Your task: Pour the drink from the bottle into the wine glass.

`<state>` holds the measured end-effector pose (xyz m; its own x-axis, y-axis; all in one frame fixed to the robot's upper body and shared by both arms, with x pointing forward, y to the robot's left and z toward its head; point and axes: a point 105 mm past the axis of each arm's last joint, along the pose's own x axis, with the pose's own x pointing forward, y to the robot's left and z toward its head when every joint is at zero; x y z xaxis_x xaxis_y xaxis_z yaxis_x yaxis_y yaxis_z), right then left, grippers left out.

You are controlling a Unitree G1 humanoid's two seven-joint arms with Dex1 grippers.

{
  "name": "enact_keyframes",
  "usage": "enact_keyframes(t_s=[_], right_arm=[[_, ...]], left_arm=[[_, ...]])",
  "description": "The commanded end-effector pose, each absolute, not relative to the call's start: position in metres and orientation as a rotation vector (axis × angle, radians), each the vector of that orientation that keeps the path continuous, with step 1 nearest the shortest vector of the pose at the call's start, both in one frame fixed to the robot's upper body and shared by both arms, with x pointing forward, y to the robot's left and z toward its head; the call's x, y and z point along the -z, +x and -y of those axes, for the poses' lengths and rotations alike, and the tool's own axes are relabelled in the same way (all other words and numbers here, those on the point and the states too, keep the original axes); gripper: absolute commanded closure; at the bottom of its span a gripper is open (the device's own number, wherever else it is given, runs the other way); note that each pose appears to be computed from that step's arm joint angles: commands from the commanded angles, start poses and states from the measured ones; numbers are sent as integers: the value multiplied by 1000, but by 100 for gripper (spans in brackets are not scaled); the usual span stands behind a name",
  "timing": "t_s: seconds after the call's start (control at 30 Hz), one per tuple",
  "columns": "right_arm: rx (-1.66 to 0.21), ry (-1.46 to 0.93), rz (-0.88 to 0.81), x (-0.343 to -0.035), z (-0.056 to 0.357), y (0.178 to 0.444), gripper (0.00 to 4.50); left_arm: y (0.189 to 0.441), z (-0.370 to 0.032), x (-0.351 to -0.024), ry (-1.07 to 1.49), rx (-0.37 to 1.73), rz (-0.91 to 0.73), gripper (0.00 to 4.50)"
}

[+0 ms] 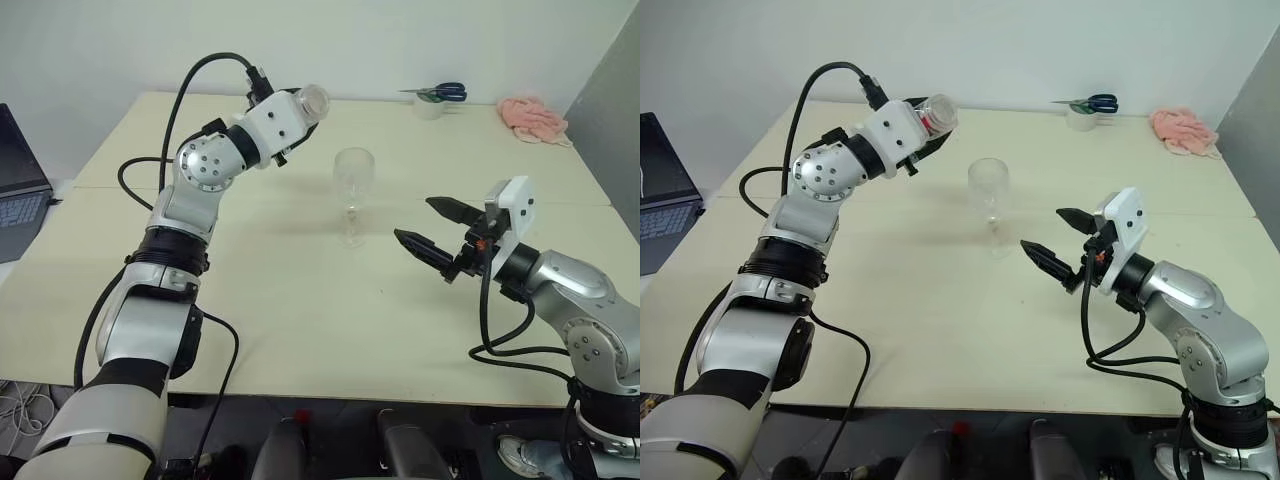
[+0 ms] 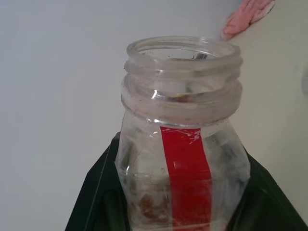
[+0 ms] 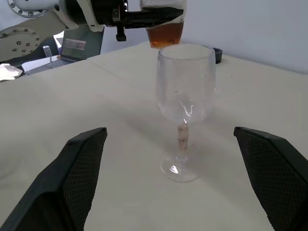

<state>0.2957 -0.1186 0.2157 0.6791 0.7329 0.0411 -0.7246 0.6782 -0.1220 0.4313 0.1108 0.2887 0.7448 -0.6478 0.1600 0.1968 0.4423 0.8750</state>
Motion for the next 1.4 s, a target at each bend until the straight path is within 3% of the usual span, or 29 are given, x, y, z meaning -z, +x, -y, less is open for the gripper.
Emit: enact_keyframes(t_s=[0.03, 0.63, 1.4], right_arm=[[-820, -117, 145, -225, 115, 293, 0], [-802, -120, 140, -223, 115, 297, 0], [-811, -110, 144, -223, 110, 294, 0]], left_arm=[[424, -97, -311, 1069, 545, 636, 270], [424, -92, -315, 1376, 506, 724, 270], [431, -89, -322, 1543, 471, 760, 270]])
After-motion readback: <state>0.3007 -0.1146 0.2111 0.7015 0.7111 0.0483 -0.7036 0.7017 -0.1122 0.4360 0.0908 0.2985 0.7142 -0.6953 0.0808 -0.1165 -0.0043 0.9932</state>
